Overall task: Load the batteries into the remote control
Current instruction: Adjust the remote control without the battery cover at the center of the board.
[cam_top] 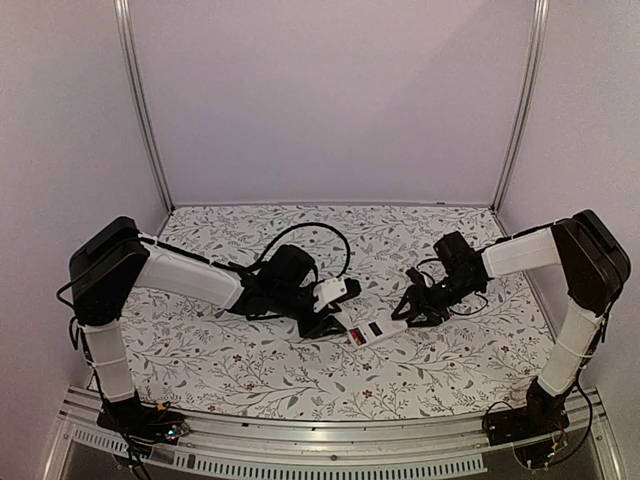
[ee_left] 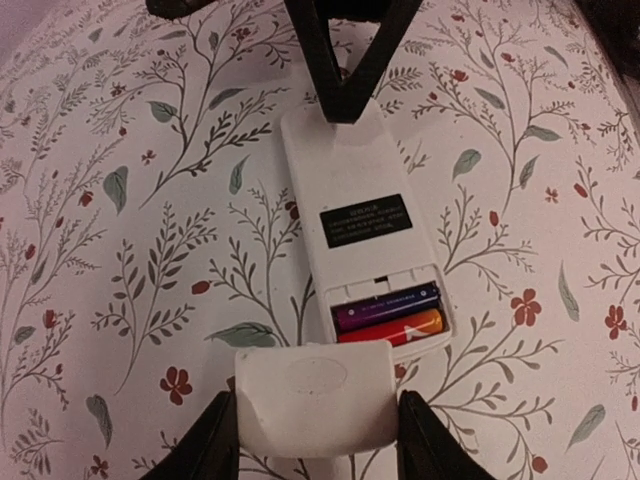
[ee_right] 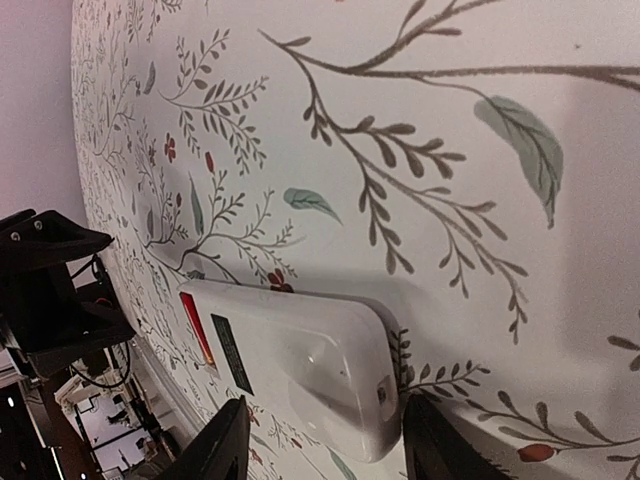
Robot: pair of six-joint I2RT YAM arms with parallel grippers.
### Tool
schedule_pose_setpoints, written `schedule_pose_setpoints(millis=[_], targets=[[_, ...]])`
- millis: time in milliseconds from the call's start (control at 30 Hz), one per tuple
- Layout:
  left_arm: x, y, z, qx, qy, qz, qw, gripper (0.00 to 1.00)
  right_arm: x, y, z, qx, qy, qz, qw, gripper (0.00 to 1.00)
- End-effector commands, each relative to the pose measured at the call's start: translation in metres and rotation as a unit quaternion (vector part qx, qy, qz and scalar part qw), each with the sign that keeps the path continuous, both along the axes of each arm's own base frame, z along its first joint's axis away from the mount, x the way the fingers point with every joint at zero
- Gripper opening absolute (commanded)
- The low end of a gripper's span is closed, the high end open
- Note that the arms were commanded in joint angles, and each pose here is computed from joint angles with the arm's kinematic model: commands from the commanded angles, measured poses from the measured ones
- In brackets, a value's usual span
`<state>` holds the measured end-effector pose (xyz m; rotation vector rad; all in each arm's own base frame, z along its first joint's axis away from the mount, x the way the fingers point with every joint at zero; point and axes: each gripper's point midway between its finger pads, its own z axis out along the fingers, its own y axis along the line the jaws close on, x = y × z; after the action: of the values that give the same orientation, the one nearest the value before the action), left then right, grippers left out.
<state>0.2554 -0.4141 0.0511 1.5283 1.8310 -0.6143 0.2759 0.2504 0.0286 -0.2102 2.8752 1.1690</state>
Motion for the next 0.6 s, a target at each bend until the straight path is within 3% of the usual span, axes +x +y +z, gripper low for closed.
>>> schedule_pose_setpoints(millis=[0,567], targets=[[-0.01,-0.012,0.0,-0.004,0.006,-0.019,1.0,0.41,-0.019,0.001,0.001,0.006,0.014,0.012,1.0,0.52],[-0.019,-0.027,-0.018,0.008,0.029,-0.047,0.998,0.4,-0.04,0.003,0.008,0.021,0.028,0.021,0.999,0.47]])
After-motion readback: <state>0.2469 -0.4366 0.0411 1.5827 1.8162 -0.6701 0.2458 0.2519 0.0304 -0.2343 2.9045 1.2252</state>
